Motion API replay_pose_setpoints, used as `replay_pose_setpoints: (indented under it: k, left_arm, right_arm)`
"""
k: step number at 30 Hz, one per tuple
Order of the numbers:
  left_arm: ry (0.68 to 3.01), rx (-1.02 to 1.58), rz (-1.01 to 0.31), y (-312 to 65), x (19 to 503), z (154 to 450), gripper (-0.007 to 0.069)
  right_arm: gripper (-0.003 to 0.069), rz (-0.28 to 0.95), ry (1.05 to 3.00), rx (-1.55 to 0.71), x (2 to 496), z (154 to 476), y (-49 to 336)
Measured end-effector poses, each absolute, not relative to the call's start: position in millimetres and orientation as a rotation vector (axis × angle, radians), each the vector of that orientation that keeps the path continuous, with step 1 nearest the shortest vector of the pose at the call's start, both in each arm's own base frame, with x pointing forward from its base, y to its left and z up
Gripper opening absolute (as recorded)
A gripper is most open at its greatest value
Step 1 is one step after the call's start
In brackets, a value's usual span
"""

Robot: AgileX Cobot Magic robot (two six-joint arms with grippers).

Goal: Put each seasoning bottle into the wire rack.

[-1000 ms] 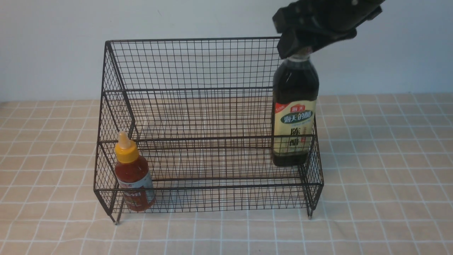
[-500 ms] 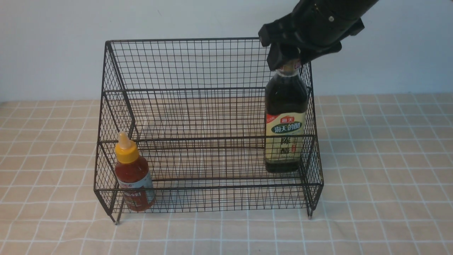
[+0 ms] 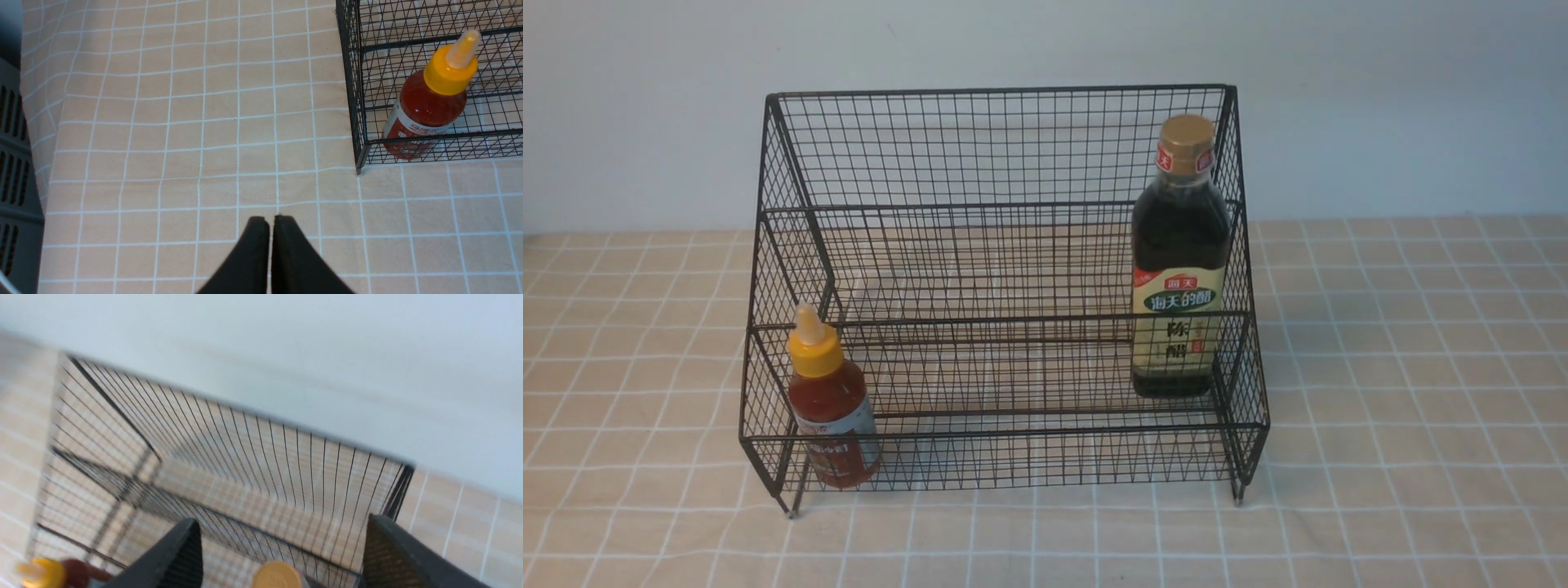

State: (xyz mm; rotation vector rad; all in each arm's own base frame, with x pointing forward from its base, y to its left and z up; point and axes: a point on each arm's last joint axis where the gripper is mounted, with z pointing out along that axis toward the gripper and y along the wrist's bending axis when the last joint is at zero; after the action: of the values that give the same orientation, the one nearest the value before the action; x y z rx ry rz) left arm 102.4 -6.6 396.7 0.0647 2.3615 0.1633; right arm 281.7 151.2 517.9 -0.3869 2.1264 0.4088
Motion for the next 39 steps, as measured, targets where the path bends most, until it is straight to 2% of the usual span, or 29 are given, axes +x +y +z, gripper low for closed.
replay_pose_setpoints:
  k: [3,6,7,8,9,12,13,14,16,18,21,26,27,28,30,32,39]
  left_arm:
    - [2.361,0.065,0.163,-7,102,397,-0.0007]
    - [2.361,0.065,0.163,-7,102,397,-0.0007]
    - [2.361,0.065,0.163,-7,102,397,-0.0007]
    - [2.361,0.065,0.163,-7,102,397,-0.0007]
    - [2.361,0.065,0.163,-7,102,397,-0.0007]
    - [2.363,0.066,0.154,-7,102,397,-0.0007]
    - [2.360,0.068,0.140,-8,103,397,-0.0007]
    - [2.348,0.071,0.123,-9,103,397,-0.0007]
    - [2.313,0.080,0.085,-12,106,400,-0.0007]
    - [2.286,0.086,0.060,-14,107,401,-0.0007]
    - [2.235,0.096,0.015,-18,110,405,-0.0007]
    - [2.183,0.106,-0.018,-21,113,408,-0.0007]
    - [2.173,0.110,-0.022,-21,115,407,-0.0007]
    - [2.172,0.110,-0.023,-21,115,407,-0.0007]
    - [2.167,0.121,-0.026,-23,118,400,-0.0007]
    - [2.169,0.128,-0.026,-24,120,396,-0.0007]
    - [2.174,0.146,-0.086,-28,116,370,-0.0007]
  right_arm:
    - [0.0464,0.425,2.013,-0.368,243,552,130]
    - [0.0397,0.417,1.889,-0.346,196,582,103]
    - [0.0344,0.408,1.833,-0.333,168,593,87]
    - [0.0328,0.408,1.823,-0.331,164,595,85]
    - [0.0273,0.402,1.801,-0.324,148,597,75]
    - [0.0136,0.409,1.770,-0.317,100,591,50]
    - [0.0070,0.411,1.762,-0.316,78,583,39]
    - [0.0036,0.401,1.772,-0.316,66,573,32]
    - [0.0002,0.375,1.801,-0.315,47,545,20]
    - [-0.0006,0.363,1.800,-0.311,38,527,15]
    - [-0.0012,0.357,1.731,-0.288,22,472,4]
    - [-0.0012,0.444,1.508,-0.199,0,405,-8]
    - [-0.0012,0.479,1.452,-0.178,-1,383,-7]
    - [-0.0012,0.487,1.429,-0.173,-3,384,-8]
    - [-0.0012,0.541,1.283,-0.156,-4,358,-7]
    - [-0.0012,0.555,1.223,-0.158,-2,351,-5]
    - [-0.0013,0.599,1.097,-0.152,0,349,-1]
